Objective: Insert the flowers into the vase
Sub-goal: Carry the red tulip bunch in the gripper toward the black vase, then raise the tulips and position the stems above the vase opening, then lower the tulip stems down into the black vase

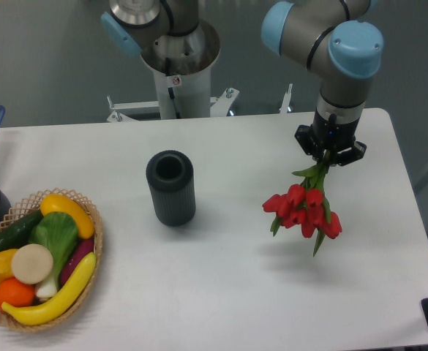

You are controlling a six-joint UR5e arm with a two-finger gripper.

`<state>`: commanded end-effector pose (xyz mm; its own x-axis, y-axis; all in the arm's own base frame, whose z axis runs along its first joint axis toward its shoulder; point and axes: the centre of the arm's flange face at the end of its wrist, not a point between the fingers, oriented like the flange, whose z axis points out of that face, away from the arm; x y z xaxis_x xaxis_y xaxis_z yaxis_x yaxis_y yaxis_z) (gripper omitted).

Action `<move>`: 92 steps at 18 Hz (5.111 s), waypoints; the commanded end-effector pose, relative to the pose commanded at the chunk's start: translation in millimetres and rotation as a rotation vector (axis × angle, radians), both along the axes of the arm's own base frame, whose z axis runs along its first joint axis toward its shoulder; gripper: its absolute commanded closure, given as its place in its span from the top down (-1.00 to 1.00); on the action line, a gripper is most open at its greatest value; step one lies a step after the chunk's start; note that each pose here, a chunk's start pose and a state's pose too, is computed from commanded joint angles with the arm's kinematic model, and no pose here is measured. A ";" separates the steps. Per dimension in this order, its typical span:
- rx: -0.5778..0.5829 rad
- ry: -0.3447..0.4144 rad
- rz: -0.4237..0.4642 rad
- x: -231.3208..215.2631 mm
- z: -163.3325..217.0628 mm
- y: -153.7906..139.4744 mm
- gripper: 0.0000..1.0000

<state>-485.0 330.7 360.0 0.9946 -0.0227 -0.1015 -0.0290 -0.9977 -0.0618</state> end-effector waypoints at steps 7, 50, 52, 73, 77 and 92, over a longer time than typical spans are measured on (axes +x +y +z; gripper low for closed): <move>0.008 0.002 -0.019 11.2 5.0 10.3 -1.00; 1.101 -0.381 -0.043 100.2 101.7 66.5 -1.00; 1.103 -0.375 -0.048 106.1 103.3 64.1 -1.00; 1.195 -0.408 -0.124 183.1 83.9 44.0 -1.00; 1.191 -0.413 -0.121 185.9 78.1 42.8 -1.00; 1.179 -0.407 -0.165 194.1 40.0 40.6 -1.00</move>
